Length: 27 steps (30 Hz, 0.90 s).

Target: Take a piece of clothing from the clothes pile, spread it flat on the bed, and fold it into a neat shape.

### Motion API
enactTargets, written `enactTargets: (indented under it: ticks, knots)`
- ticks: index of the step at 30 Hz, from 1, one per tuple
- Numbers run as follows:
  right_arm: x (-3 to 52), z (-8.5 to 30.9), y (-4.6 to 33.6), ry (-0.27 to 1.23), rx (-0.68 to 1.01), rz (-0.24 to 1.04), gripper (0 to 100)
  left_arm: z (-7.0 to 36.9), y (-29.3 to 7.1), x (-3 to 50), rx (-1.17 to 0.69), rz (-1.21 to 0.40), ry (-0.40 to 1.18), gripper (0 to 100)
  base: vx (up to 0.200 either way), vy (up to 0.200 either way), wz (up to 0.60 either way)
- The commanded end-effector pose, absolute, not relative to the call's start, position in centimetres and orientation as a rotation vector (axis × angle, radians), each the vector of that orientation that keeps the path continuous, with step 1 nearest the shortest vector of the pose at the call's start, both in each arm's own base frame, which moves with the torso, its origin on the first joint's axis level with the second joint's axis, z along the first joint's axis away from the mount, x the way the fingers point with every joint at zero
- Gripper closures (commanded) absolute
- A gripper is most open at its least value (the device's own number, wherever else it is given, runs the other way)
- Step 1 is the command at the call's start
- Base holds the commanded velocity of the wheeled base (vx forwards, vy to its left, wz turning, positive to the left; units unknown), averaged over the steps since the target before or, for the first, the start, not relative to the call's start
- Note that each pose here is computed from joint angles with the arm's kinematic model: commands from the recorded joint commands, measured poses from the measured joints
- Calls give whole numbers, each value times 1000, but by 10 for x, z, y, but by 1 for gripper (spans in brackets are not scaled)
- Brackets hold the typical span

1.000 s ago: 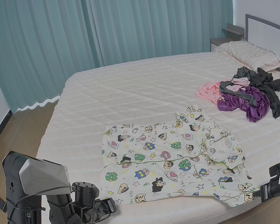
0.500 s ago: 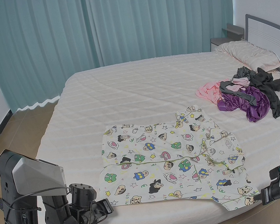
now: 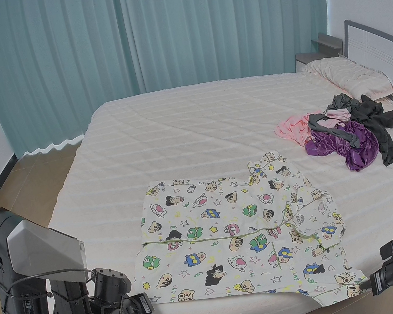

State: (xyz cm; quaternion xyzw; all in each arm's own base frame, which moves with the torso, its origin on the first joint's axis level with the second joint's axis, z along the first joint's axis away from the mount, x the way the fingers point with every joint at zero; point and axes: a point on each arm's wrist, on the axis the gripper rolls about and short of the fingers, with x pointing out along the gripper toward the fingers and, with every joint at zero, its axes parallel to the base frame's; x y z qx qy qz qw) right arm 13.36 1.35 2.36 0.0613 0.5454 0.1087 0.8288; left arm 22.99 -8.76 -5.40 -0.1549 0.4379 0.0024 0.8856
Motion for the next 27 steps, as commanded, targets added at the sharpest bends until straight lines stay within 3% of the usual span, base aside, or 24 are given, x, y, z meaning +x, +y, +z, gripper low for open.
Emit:
enactTargets:
  ticks: [1, 19, 27]
  knots:
    - [126, 23, 13, 1180, 125, 234, 100, -48, -87, 219, -310, -2, 927, 100, 0, 0, 0]
    - [109, 28, 12, 1245, 67, 271, 100, -36, -83, 174, -247, -33, 1024, 100, 0, 0, 0]
    - [115, 35, 12, 1176, 81, 270, 100, -24, -86, 177, -273, -60, 964, 100, 0, 0, 0]
